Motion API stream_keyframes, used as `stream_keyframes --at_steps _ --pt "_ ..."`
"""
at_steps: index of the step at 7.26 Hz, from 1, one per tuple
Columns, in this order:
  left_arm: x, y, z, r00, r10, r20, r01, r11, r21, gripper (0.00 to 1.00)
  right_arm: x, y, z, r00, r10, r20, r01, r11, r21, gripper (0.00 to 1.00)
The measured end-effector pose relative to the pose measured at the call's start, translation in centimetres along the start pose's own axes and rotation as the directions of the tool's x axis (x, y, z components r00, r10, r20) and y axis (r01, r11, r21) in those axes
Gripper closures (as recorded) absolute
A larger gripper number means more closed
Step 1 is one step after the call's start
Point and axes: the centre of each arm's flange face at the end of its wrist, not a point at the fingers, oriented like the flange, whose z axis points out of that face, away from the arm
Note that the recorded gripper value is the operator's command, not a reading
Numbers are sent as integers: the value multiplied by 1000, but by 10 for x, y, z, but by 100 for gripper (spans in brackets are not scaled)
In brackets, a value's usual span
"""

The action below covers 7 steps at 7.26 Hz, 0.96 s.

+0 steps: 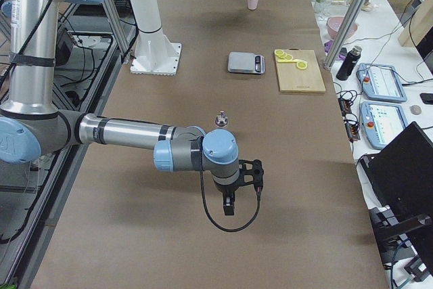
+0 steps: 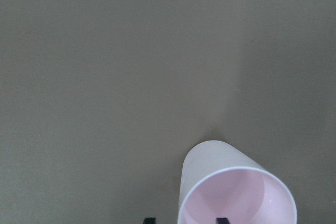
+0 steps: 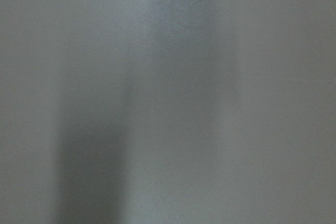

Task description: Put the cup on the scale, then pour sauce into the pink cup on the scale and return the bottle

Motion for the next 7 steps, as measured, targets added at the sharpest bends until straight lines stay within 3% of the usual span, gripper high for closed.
stream_keyframes --at_steps 3,7 --pt "0 1 5 1000 -2 3 2 1000 -7 66 -1 -3 1 1000 -4 2 4 1000 -1 0" --pt "0 0 11 1000 -11 9 11 1000 4 97 1 31 9 995 -101 9 100 991 87 0"
